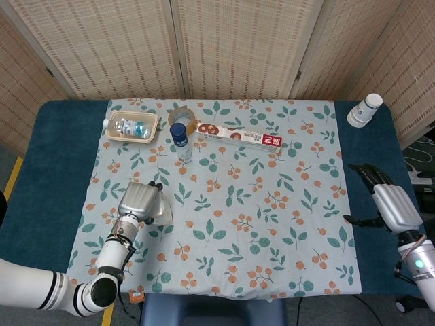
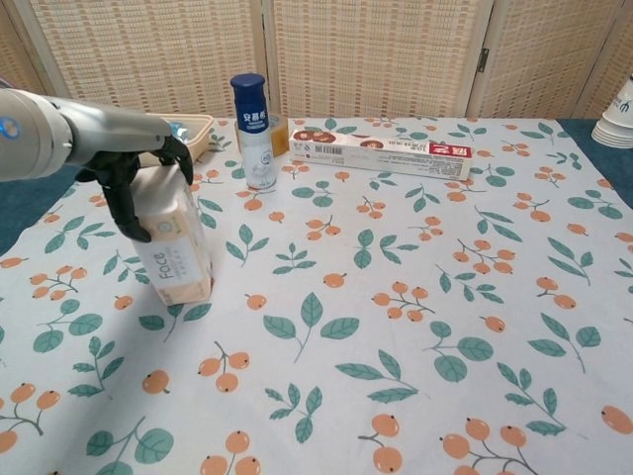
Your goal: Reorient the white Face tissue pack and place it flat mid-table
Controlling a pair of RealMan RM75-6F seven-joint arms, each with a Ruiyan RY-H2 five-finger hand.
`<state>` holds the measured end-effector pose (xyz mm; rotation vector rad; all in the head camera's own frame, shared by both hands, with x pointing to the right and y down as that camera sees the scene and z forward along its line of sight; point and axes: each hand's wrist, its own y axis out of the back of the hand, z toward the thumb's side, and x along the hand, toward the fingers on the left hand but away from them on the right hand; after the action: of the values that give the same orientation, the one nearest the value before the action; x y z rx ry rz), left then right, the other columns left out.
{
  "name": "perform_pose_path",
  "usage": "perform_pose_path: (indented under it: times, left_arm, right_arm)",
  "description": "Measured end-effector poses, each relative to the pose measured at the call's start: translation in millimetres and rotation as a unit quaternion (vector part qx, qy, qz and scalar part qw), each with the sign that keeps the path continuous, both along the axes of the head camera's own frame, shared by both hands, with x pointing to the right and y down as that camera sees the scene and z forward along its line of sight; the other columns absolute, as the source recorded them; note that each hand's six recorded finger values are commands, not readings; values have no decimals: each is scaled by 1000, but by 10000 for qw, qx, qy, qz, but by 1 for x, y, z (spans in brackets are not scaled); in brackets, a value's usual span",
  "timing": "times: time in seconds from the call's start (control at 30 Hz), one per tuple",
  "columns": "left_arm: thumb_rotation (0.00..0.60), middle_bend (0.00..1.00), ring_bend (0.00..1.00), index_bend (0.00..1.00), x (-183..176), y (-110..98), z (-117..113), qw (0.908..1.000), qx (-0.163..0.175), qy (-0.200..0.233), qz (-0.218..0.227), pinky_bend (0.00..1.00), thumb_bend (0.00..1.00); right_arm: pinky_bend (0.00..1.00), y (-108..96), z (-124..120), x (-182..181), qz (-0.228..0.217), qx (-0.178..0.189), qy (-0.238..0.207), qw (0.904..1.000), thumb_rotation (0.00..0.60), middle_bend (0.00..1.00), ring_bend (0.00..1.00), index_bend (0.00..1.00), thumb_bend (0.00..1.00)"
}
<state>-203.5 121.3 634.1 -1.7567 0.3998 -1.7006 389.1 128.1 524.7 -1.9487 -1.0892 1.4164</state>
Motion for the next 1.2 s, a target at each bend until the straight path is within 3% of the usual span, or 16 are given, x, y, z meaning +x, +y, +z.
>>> perform_pose_path:
  times: [0.23, 0.43, 0.57, 0.67, 0.77, 0.9, 1.07, 1.2]
  left_arm:
    - [600, 464, 727, 395, 0, -5, -5, 9995, 207, 201, -117, 844, 210]
    - [600, 492, 748, 422, 1, -16, -23, 9963, 497, 616, -324, 855, 210]
    - [600, 494, 751, 423, 0, -24, -32, 9901, 744, 1032, -595, 854, 210]
    - [600, 496, 756, 428, -4, -29, -36, 9800, 994, 1447, -936, 854, 209]
    - [600, 504, 770, 436, -10, -34, -35, 9625, 1307, 1942, -1371, 860, 209]
    - [600, 510, 779, 459, -24, -34, -25, 9279, 1705, 2612, -2041, 864, 209]
    - [600, 510, 783, 461, -41, -27, -7, 8935, 1925, 3156, -2550, 864, 210]
    - [600, 496, 785, 437, -40, -18, -1, 8603, 1998, 3798, -2750, 862, 209]
  right_arm:
    - [112, -1, 1, 0, 1, -22, 8, 10000, 600, 108, 49, 112, 110]
    - [113, 0, 2, -2, -26, -35, 19, 10000, 600, 108, 49, 111, 111]
    - [114, 0, 2, -2, -13, -31, 27, 10000, 600, 108, 49, 111, 110]
    - [114, 0, 3, -2, -9, -34, 36, 10000, 600, 108, 49, 111, 110]
    - [114, 0, 4, -2, -19, -51, 45, 10000, 600, 108, 49, 111, 110]
    - [114, -1, 6, -3, -28, -71, 66, 9999, 600, 108, 49, 112, 110]
    - [114, 0, 8, -5, -67, -111, 101, 9999, 600, 108, 49, 112, 110]
    - [114, 0, 10, -7, -84, -135, 121, 9998, 600, 108, 49, 111, 110]
